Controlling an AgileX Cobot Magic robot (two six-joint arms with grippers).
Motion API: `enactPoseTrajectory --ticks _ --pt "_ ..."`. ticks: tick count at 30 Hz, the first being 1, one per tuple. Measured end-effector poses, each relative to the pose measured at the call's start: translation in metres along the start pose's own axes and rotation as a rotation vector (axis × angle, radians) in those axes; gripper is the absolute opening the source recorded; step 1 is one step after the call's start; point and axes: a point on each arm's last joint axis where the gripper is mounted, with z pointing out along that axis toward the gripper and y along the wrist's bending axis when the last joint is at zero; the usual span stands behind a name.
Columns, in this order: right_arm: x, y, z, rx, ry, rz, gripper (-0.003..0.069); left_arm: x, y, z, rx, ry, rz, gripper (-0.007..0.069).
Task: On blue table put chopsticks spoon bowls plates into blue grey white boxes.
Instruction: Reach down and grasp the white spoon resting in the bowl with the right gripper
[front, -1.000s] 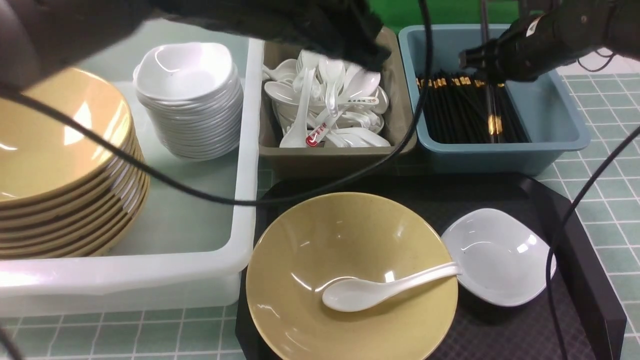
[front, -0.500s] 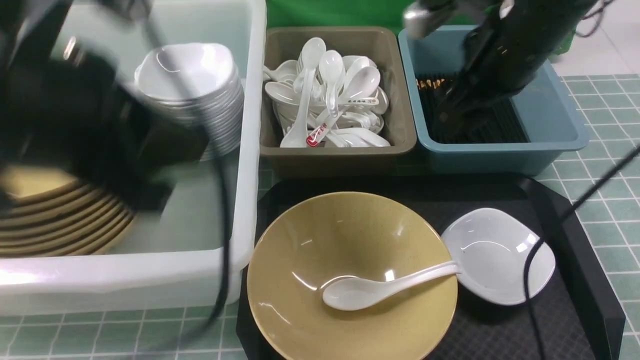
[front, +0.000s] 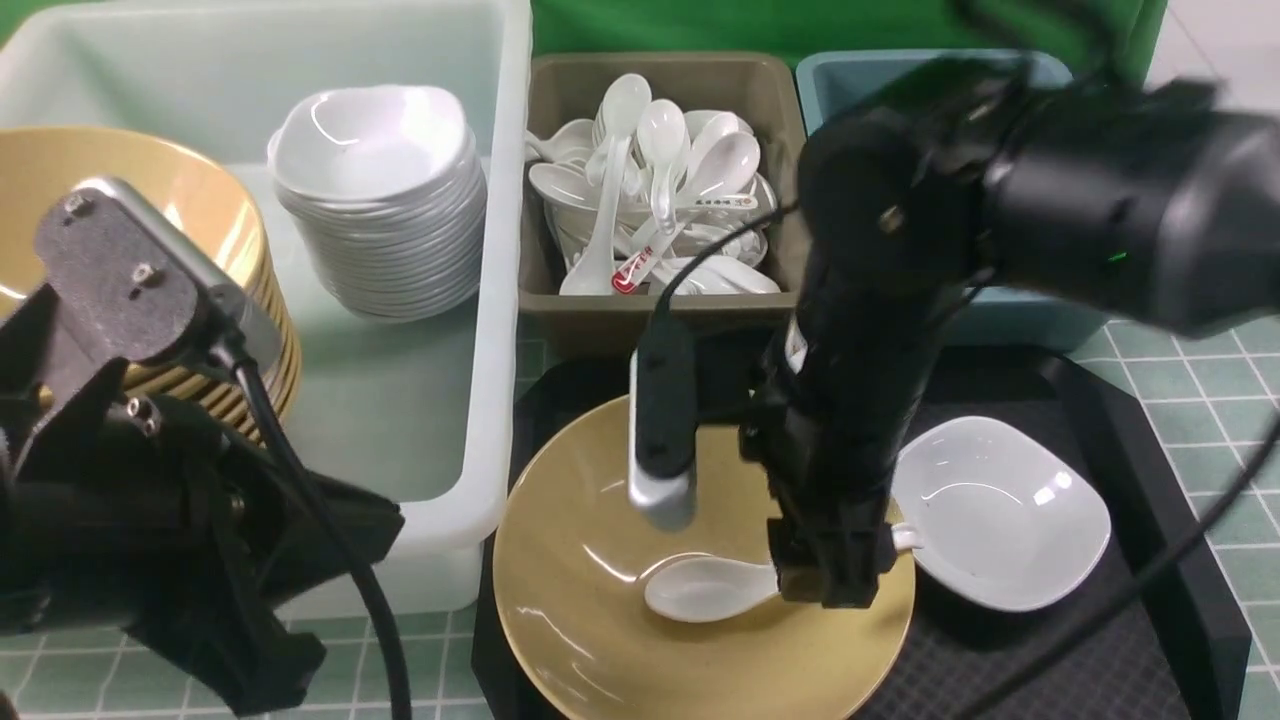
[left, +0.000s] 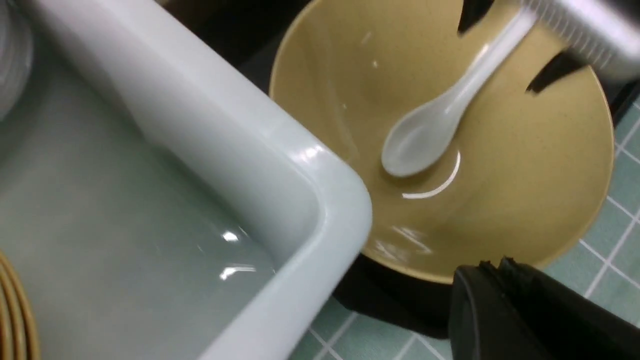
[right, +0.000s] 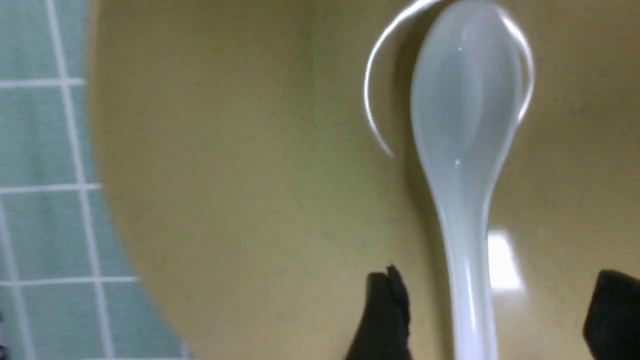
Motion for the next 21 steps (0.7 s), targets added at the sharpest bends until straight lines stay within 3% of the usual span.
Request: enactPoseTrajectory --ticks 7,11,13,18,21 --pt "-0.005 -0.009 0.049 -0.065 0.090 -0.070 0.0502 -0.004 0.001 0.000 -0.006 -0.040 -0.010 -0.0013" --pt "-0.007 -0.009 0.053 -0.071 0.116 -0.080 0.0334 -0.006 0.002 0.000 -0.023 -0.069 -0.012 -0.0013" --pt "-0.010 -0.012 0.046 -0.059 0.115 -0.076 0.0204 -0.010 0.005 0.000 -0.046 -0.102 -0.026 -0.0013" --pt "-0.020 -0.030 0.017 0.033 0.043 -0.012 0.0209 -0.028 0.012 -0.006 -0.100 -0.160 -0.088 -0.0013" --pt "-0.016 -0.062 -0.028 0.165 -0.062 0.095 0.0209 -0.050 0.026 -0.017 -0.203 -0.194 -0.109 -0.0013"
